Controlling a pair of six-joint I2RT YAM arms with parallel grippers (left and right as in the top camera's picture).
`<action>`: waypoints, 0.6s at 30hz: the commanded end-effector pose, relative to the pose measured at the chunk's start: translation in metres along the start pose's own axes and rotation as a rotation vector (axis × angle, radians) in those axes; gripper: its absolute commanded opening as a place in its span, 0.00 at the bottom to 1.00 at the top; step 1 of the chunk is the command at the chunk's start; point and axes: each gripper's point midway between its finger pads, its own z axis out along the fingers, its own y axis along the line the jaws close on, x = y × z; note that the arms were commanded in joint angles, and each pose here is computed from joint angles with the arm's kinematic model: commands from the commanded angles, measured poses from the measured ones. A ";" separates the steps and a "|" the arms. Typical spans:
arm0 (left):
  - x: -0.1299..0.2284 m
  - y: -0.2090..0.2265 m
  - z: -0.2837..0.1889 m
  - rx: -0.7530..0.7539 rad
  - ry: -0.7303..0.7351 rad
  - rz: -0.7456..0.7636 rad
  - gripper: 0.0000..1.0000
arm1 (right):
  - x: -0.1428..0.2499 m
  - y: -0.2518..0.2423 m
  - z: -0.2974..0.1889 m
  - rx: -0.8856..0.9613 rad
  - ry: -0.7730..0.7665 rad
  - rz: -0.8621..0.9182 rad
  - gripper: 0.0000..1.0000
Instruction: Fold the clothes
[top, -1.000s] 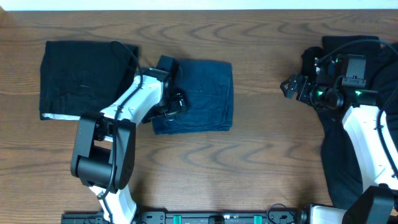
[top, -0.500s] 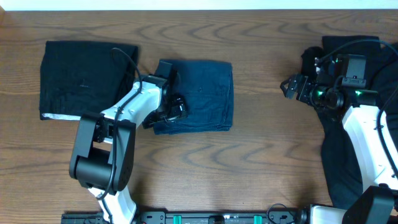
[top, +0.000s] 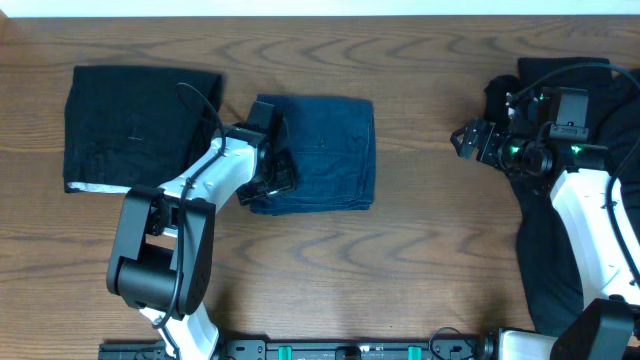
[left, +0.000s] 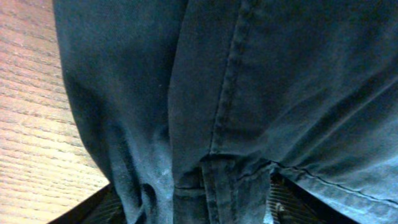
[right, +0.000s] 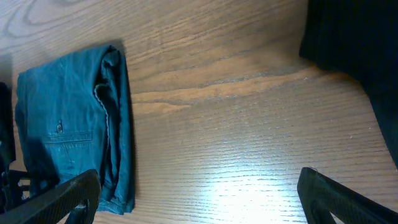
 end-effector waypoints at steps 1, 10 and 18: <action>0.026 0.007 0.025 -0.007 0.106 -0.005 0.66 | -0.002 -0.001 -0.001 0.001 -0.005 0.000 0.99; 0.022 0.004 0.025 0.004 0.089 -0.004 0.70 | -0.002 -0.001 -0.001 0.001 -0.005 0.000 0.99; 0.019 -0.025 0.007 0.174 0.125 -0.012 0.82 | -0.002 -0.001 -0.001 0.001 -0.005 0.000 0.99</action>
